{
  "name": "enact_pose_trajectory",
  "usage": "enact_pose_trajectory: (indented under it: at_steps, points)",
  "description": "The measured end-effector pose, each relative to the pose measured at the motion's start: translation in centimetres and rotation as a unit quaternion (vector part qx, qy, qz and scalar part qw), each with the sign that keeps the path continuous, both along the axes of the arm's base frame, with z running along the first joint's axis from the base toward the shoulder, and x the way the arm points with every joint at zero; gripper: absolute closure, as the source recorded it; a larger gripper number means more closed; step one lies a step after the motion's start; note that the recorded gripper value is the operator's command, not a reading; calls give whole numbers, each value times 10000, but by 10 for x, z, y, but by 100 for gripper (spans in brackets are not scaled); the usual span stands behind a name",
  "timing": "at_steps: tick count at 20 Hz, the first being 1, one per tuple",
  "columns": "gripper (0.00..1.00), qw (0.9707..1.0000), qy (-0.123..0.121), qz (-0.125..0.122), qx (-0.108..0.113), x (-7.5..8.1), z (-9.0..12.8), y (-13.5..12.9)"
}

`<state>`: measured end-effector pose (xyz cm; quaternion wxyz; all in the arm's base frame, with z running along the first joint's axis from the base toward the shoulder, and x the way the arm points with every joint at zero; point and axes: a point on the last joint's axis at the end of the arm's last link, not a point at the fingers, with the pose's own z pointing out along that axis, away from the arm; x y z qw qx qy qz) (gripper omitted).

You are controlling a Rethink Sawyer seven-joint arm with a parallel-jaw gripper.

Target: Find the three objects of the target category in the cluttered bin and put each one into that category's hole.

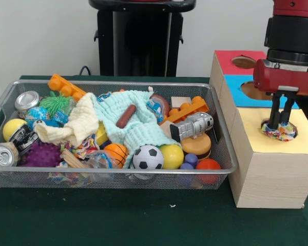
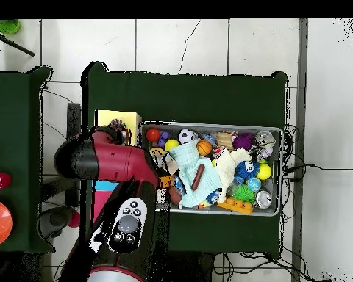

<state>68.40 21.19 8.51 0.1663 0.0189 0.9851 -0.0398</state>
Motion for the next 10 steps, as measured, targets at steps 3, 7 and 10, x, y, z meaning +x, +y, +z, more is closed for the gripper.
enact_pose_trajectory:
  at_steps: [3,7,10]
  points:
    - [100,10000,7,-30,18,0,-1,0]
    - [0,10000,13,-34,21,0,-2,0]
    - [0,10000,11,-33,21,0,-2,0]
